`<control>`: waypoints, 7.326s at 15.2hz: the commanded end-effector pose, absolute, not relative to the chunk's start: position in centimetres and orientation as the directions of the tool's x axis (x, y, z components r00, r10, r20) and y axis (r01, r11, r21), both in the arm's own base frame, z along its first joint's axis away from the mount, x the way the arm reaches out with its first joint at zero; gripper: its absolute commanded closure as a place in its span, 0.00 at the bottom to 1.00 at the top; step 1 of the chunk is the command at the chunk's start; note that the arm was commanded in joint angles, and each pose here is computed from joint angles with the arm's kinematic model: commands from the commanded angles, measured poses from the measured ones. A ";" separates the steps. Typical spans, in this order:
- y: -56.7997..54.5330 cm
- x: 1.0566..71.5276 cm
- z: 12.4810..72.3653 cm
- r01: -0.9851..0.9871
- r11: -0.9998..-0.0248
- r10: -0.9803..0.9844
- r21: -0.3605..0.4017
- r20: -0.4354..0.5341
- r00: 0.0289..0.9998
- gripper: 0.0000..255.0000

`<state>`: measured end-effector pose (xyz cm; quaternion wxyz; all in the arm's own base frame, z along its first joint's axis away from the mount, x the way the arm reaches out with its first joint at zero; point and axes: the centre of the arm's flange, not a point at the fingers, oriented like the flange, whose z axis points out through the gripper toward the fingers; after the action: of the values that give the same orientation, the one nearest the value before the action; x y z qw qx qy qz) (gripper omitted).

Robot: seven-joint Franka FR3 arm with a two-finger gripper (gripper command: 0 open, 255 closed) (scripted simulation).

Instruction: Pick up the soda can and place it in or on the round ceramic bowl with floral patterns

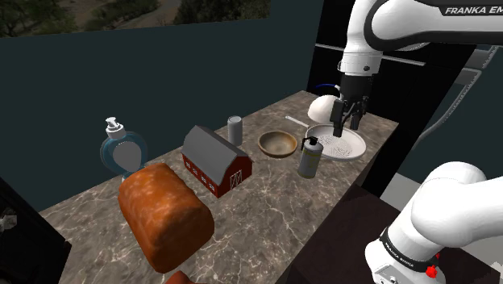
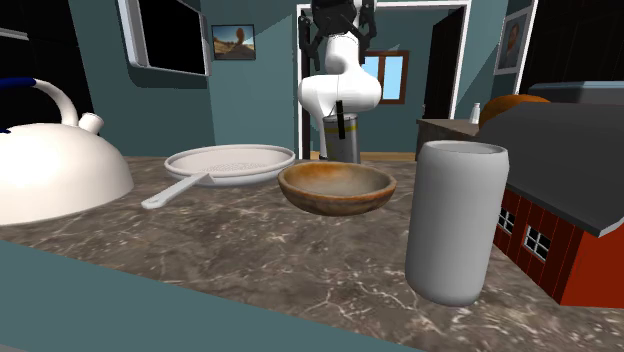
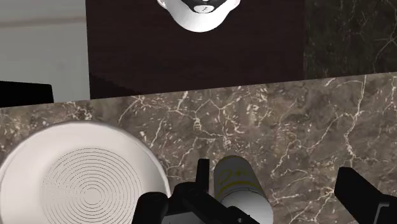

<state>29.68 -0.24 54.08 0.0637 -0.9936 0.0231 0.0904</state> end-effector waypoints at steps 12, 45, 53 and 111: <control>5.3 42.3 50.9 -0.075 -0.996 -0.067 -0.055 -0.131 0.989 0.00; 14.4 67.0 41.6 -0.116 -0.991 -0.119 0.072 -0.026 0.993 0.00; 14.3 67.0 41.6 -0.116 -0.991 -0.119 0.072 -0.026 0.993 1.00; 4.1 51.8 48.2 -0.116 -0.991 -0.119 0.072 -0.026 0.993 1.00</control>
<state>51.85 4.04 48.80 -0.0354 -0.9975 0.0589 0.0156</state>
